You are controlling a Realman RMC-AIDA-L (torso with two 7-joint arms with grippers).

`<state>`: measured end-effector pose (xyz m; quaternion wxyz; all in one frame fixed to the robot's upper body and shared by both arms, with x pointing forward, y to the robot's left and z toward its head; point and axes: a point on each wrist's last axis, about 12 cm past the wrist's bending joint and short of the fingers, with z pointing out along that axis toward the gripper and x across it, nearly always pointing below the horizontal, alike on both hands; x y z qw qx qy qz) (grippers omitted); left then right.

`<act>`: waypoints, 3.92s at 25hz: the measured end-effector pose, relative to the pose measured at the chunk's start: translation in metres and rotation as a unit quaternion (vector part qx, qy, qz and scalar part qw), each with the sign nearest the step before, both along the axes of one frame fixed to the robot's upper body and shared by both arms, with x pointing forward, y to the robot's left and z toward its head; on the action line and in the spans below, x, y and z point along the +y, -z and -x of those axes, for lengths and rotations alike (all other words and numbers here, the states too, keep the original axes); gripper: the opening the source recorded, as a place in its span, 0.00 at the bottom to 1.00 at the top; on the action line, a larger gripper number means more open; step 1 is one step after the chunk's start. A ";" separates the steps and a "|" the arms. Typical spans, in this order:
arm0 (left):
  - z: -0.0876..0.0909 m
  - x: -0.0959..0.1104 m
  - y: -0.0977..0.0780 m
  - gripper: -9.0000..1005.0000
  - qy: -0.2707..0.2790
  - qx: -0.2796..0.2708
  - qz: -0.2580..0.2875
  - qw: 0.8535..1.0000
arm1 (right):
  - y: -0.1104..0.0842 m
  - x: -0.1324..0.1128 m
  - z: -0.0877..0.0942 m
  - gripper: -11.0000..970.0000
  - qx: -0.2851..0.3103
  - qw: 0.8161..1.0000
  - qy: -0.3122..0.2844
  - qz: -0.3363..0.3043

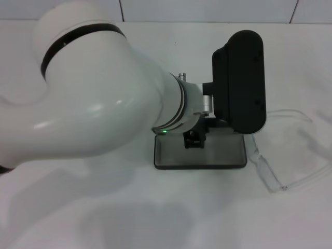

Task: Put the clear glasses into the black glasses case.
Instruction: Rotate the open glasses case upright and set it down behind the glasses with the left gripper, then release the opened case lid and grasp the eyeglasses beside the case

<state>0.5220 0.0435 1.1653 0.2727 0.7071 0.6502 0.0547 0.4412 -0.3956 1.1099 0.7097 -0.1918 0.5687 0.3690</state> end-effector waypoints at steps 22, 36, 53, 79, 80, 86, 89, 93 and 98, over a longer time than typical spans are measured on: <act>0.036 0.010 -0.075 0.46 -0.014 -0.004 0.184 0.983 | -0.050 0.004 -0.040 0.74 0.271 0.952 -0.122 0.072; 0.025 0.104 -0.095 0.40 0.043 0.105 0.502 0.858 | -0.089 0.104 -0.110 0.72 0.444 0.801 -0.126 0.380; 0.019 0.205 -0.040 0.40 0.052 0.150 0.649 0.744 | -0.096 0.216 -0.155 0.72 0.499 0.716 -0.093 0.479; 0.020 0.206 -0.020 0.40 0.065 0.152 0.655 0.738 | -0.050 0.237 -0.156 0.60 0.503 0.684 -0.094 0.520; 0.020 0.206 -0.020 0.40 0.065 0.152 0.655 0.737 | -0.050 0.237 -0.155 0.59 0.501 0.684 -0.096 0.521; 0.019 0.205 -0.019 0.40 0.064 0.156 0.658 0.734 | -0.048 0.235 -0.153 0.52 0.505 0.681 -0.102 0.521; 0.019 0.205 -0.019 0.40 0.062 0.158 0.663 0.729 | -0.047 0.234 -0.152 0.45 0.501 0.679 -0.109 0.526; 0.018 0.206 -0.018 0.40 0.059 0.160 0.665 0.727 | -0.047 0.232 -0.148 0.37 0.503 0.676 -0.121 0.524; 0.018 0.206 -0.017 0.40 0.056 0.161 0.666 0.726 | -0.046 0.227 -0.147 0.28 0.506 0.677 -0.122 0.521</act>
